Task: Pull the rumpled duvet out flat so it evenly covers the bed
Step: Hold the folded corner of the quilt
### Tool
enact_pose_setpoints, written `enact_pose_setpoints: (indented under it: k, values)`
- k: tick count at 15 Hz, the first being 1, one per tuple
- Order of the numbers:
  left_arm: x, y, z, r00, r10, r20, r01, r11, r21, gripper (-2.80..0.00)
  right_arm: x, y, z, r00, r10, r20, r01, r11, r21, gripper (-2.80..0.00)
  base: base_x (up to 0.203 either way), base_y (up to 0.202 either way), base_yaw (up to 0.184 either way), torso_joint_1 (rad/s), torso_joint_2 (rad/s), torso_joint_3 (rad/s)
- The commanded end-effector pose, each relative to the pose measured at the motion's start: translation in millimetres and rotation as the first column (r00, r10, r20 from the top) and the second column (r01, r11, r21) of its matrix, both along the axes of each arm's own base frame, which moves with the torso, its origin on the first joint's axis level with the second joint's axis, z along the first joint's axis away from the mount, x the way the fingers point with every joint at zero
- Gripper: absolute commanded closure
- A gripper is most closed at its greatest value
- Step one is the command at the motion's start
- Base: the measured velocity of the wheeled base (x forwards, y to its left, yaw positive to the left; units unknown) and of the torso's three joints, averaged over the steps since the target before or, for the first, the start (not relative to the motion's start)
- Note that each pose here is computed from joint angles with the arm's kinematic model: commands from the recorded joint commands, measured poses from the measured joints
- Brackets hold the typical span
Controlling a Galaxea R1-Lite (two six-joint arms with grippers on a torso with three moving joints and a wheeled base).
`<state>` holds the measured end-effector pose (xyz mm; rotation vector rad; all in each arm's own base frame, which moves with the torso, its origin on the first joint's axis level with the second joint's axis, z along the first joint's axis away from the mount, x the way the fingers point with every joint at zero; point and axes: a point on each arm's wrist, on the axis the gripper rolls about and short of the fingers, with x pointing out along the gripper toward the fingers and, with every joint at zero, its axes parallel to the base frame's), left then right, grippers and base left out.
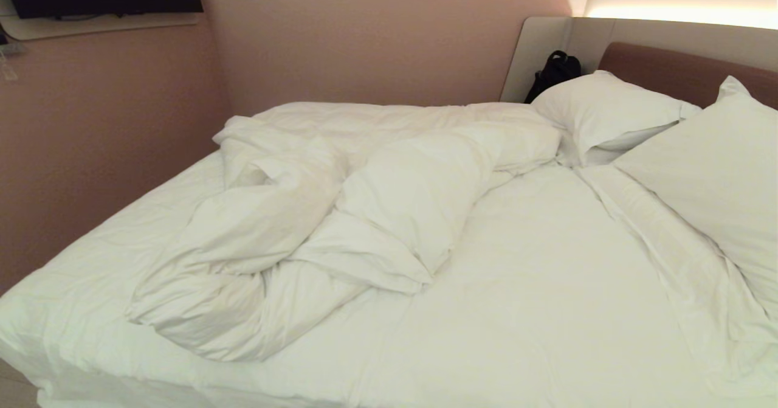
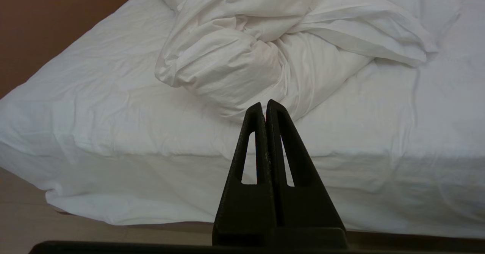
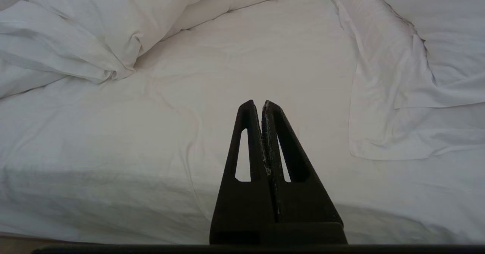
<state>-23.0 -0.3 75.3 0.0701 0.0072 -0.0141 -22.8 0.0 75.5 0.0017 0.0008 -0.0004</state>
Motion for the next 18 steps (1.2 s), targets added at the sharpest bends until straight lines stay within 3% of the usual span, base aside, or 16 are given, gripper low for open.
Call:
enact_pose_setpoints:
  k: [1, 18]
  values:
    - [0.0, 0.0, 0.0, 1.000, 0.000, 0.000, 0.000, 1.000, 0.000, 0.00, 0.0, 0.0, 0.0, 1.000, 0.000, 0.001, 0.000, 1.000, 0.000, 0.00, 0.000, 0.000, 0.000, 0.000, 0.00, 0.000]
    - [0.0, 0.0, -0.2, 1.000, -0.002, -0.002, 0.002, 1.000, 0.002, 0.00, 0.0, 0.0, 0.0, 1.000, 0.001, 0.001, -0.001, 1.000, 0.000, 0.00, 0.000, 0.000, 0.000, 0.000, 0.00, 0.000]
